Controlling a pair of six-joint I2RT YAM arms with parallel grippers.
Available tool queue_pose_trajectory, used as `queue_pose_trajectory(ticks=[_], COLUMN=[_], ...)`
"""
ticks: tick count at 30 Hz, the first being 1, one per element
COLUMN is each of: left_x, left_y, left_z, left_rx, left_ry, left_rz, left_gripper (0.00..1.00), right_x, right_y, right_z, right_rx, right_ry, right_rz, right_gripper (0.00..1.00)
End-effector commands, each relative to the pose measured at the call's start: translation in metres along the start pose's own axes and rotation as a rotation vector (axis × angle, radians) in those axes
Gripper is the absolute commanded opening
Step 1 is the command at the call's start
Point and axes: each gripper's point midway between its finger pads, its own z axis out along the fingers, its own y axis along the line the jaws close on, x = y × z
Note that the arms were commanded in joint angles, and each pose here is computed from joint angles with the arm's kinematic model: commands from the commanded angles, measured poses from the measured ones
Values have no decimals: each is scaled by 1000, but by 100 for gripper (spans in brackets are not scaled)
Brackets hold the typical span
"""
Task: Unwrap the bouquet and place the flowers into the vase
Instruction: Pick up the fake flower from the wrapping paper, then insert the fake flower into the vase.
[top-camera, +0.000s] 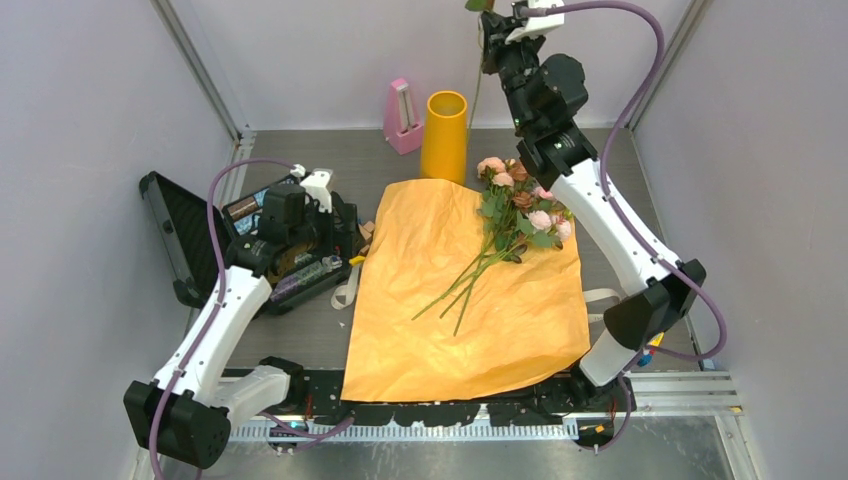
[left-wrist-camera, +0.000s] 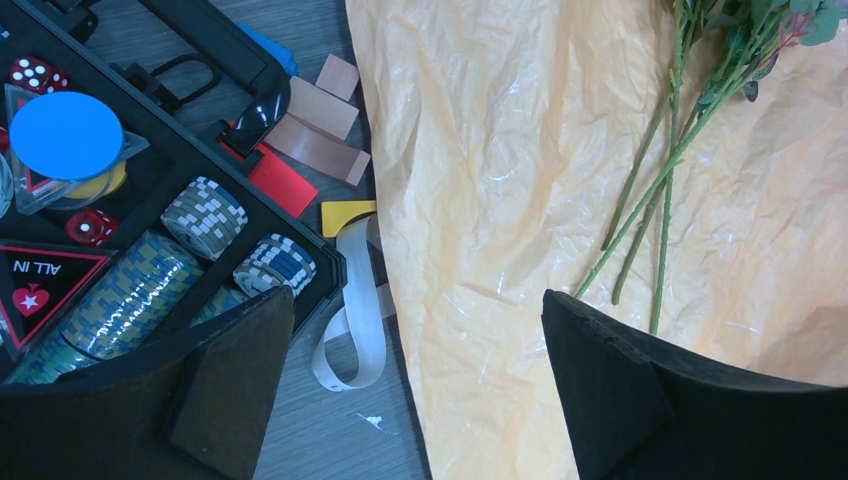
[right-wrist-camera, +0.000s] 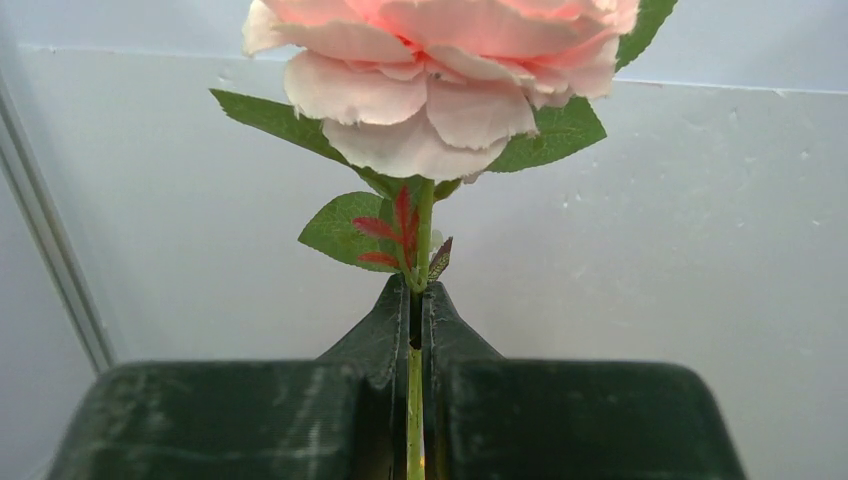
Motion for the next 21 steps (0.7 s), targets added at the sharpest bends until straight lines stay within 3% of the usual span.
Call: queue_pose_trajectory(ticks=[1, 12, 21], left_x=[-11, -10, -8], left_y=[-4, -1, -3], left_z=[0, 3, 5], left_rx=[20, 5, 14], left_ry=[-43, -30, -20], left_rz=[22, 9, 4], left_gripper=[97, 97, 97], right_x=[-70, -91, -39], right_y=[-13, -13, -1], right_z=[14, 32, 53], right_rx=[68, 90, 84], right_ry=[-243, -301, -237], right_rz=[11, 49, 26], right_gripper=[0, 0, 0])
